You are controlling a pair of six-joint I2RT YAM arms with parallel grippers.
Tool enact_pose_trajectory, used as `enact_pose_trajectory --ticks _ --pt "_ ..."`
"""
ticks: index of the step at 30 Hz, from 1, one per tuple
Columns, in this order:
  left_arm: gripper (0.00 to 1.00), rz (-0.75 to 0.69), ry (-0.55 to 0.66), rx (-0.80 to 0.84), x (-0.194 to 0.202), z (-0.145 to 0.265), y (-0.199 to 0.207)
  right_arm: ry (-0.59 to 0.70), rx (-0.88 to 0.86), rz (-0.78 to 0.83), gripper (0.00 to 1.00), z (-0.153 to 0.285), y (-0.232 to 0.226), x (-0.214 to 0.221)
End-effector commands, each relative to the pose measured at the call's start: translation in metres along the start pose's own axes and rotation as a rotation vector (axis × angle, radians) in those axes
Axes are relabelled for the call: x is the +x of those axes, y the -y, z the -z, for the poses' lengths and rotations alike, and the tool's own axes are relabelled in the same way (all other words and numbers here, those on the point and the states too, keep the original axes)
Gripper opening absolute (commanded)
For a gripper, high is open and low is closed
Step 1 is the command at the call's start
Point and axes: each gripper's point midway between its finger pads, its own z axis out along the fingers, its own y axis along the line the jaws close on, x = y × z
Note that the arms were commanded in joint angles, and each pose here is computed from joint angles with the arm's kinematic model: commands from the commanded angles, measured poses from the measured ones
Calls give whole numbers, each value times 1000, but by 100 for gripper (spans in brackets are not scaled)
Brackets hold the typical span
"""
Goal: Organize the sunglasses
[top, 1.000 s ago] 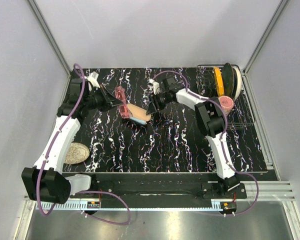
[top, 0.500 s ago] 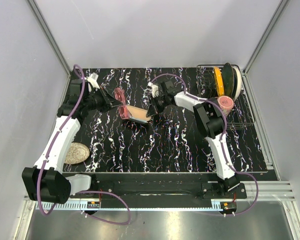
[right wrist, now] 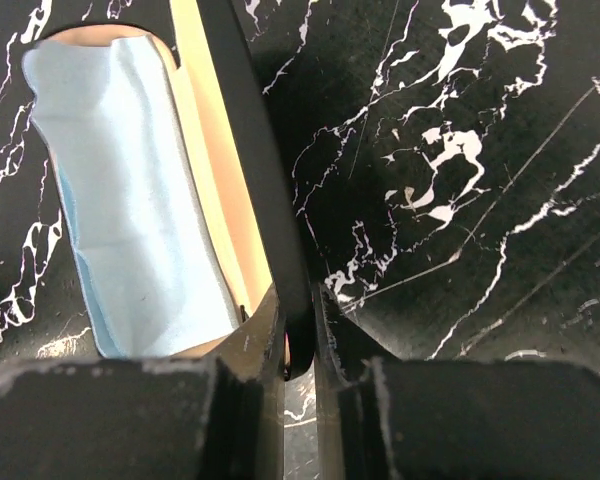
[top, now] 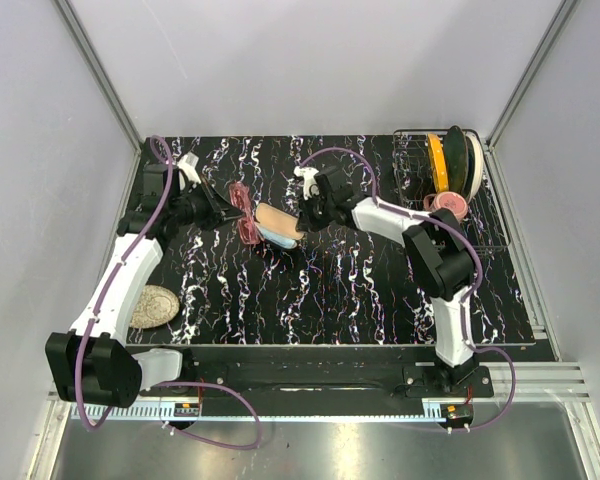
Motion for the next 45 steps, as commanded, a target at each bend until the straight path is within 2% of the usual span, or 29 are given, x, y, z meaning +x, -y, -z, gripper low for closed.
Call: enact_pose_trajectory --ticks 1,8,10,14,18,22,28,45 --pt "0 -18 30 -5 -6 -3 -4 237 167 76 0 30 -22 -60" --pt "0 1 28 -57 -5 -12 -20 255 511 82 0 45 0 -43" --pt "0 12 23 -78 -4 -15 -26 247 556 82 0 47 -3 -38" --pt "0 23 28 -133 -3 -23 -39 241 742 25 0 63 7 -22" --pt "0 24 10 -173 3 -35 -45 247 815 -13 0 69 1 -11" --pt "0 17 -27 -213 14 -51 -49 236 913 15 0 73 -7 3" --pt "0 -18 -68 -273 24 -77 -55 215 972 -2 0 72 -11 20" --pt "0 -57 -233 -461 48 -135 -72 186 930 -79 6 55 -16 34"
